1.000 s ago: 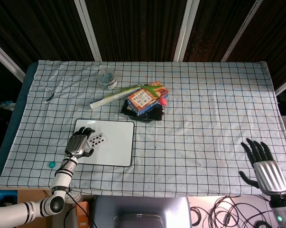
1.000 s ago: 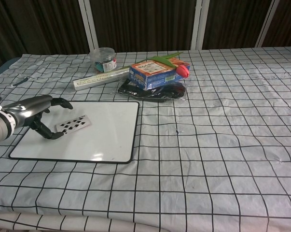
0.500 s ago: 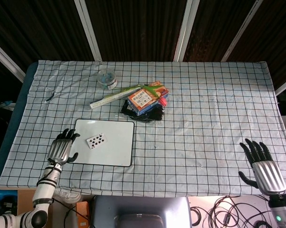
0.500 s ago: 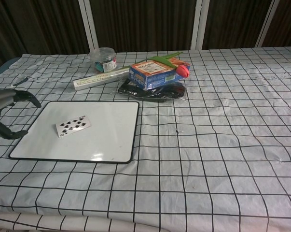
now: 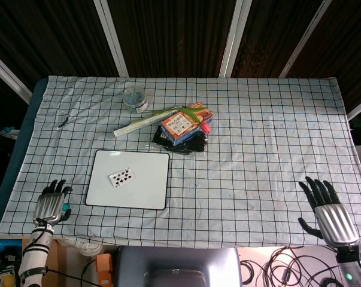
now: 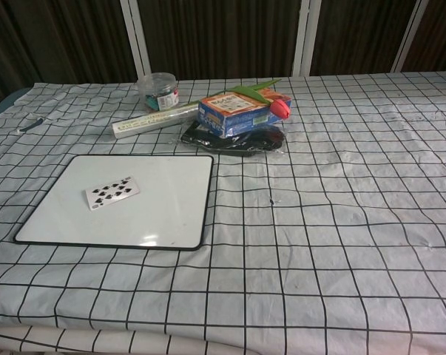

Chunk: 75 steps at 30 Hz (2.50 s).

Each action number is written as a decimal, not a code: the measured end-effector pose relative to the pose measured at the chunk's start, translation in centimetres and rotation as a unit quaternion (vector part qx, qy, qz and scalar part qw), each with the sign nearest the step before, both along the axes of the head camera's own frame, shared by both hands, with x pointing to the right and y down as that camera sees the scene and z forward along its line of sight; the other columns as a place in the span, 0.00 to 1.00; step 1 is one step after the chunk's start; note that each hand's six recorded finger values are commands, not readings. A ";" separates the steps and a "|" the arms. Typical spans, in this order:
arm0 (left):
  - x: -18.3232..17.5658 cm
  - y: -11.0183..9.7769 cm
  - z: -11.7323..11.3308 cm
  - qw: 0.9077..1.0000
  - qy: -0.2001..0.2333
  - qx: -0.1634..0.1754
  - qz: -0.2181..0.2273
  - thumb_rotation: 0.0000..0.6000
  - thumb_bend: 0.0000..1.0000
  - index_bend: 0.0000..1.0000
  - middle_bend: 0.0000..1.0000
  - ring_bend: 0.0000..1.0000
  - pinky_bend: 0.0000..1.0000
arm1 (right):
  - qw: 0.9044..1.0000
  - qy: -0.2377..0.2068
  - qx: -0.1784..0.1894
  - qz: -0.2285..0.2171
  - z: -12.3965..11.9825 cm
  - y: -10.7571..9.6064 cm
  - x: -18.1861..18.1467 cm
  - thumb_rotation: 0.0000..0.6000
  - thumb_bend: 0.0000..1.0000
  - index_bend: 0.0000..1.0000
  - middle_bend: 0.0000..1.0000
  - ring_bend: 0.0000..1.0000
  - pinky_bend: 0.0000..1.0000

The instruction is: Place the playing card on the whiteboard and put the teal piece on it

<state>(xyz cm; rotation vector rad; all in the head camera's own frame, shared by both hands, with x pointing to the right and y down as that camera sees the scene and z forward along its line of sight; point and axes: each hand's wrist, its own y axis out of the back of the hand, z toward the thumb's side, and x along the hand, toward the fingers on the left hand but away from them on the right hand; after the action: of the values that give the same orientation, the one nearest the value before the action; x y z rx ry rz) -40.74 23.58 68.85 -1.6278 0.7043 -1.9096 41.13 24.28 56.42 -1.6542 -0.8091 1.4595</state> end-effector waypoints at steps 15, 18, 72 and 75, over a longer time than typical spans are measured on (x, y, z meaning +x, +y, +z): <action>-1.5 1.3 1.1 1.000 -0.018 -0.011 -0.004 1.00 0.33 0.34 0.08 0.02 0.17 | 1.000 0.000 0.000 -0.001 0.0 0.1 0.0 1.00 0.19 0.00 0.00 0.00 0.02; -1.5 1.4 1.2 1.000 -0.016 -0.011 -0.006 1.00 0.33 0.37 0.08 0.02 0.17 | 1.000 0.000 0.000 -0.001 0.0 0.1 0.0 1.00 0.19 0.00 0.00 0.00 0.03; -0.2 -2.4 0.7 1.000 0.003 0.013 -0.002 1.00 0.33 0.57 0.14 0.03 0.17 | 1.000 0.005 -0.005 -0.005 0.5 0.1 -0.4 1.00 0.19 0.00 0.00 0.00 0.03; 1.2 -4.4 0.5 1.000 0.014 0.027 0.008 1.00 0.33 0.57 0.14 0.03 0.17 | 1.000 0.005 -0.006 -0.005 0.6 0.0 -0.5 1.00 0.19 0.00 0.00 0.00 0.03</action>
<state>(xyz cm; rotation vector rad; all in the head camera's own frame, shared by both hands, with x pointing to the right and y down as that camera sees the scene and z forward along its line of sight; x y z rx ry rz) -39.52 19.20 69.33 -1.6252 0.7459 -1.8440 40.65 24.29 57.03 -1.6563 -0.7858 1.4682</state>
